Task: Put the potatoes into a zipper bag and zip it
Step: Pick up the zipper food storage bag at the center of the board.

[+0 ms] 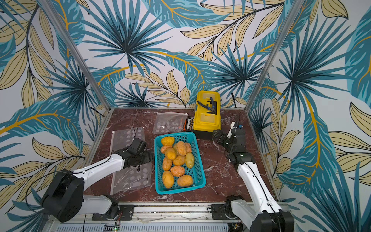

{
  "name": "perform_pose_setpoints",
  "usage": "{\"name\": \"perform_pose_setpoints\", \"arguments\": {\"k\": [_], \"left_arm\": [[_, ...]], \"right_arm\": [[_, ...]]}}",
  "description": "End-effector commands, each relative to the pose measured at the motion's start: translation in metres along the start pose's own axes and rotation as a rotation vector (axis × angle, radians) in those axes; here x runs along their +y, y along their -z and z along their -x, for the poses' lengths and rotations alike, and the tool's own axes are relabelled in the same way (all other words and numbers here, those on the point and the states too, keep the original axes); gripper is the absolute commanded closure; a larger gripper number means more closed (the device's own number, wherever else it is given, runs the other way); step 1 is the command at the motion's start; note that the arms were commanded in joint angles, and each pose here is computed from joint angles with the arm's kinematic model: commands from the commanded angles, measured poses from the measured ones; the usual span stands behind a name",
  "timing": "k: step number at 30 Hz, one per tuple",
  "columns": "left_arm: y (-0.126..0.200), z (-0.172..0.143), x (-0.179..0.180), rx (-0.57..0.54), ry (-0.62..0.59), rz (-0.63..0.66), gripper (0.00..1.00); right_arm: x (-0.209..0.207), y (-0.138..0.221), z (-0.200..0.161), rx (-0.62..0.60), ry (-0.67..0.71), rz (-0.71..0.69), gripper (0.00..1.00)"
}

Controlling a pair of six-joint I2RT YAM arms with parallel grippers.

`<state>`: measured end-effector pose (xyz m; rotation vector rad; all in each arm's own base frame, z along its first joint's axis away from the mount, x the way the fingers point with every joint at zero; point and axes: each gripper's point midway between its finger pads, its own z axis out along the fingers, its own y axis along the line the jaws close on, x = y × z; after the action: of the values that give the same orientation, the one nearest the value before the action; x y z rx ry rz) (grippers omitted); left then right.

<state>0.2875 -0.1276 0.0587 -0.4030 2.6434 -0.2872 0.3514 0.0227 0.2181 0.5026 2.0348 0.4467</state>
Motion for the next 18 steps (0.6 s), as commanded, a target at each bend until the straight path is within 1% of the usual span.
{"name": "perform_pose_setpoints", "arguments": {"k": [1,4,5,8,9,11,13,16,18], "left_arm": [[0.009,0.017,-0.01,-0.065,-0.008,-0.025,0.49],[0.011,0.018,-0.007,-0.078,-0.006,-0.017,0.67],[0.013,0.019,-0.006,-0.089,-0.004,-0.014,0.74],[0.029,0.028,0.002,-0.144,-0.001,0.013,0.96],[0.037,0.032,0.004,-0.17,-0.003,0.018,1.0],[0.057,0.041,0.006,-0.23,-0.01,0.016,1.0],[0.08,0.051,0.003,-0.292,-0.03,-0.018,1.0],[0.118,0.061,-0.013,-0.383,-0.096,-0.129,1.0],[0.147,0.07,-0.022,-0.455,-0.159,-0.181,1.0]], "right_arm": [[-0.001,0.0,-0.004,0.017,0.009,-0.007,0.0],[-0.001,0.0,-0.005,0.018,0.007,-0.008,0.0],[0.0,0.001,-0.004,0.015,0.008,-0.007,0.0],[0.0,0.002,-0.002,0.01,0.003,-0.008,0.0],[0.0,0.003,-0.002,0.006,0.001,-0.01,0.01],[0.0,0.004,0.001,-0.002,-0.004,-0.014,0.0],[0.001,0.006,0.004,-0.006,-0.004,-0.018,0.01],[-0.005,0.011,0.006,-0.011,-0.035,-0.061,0.0],[-0.004,0.016,0.013,-0.044,-0.056,-0.06,0.0]]}}
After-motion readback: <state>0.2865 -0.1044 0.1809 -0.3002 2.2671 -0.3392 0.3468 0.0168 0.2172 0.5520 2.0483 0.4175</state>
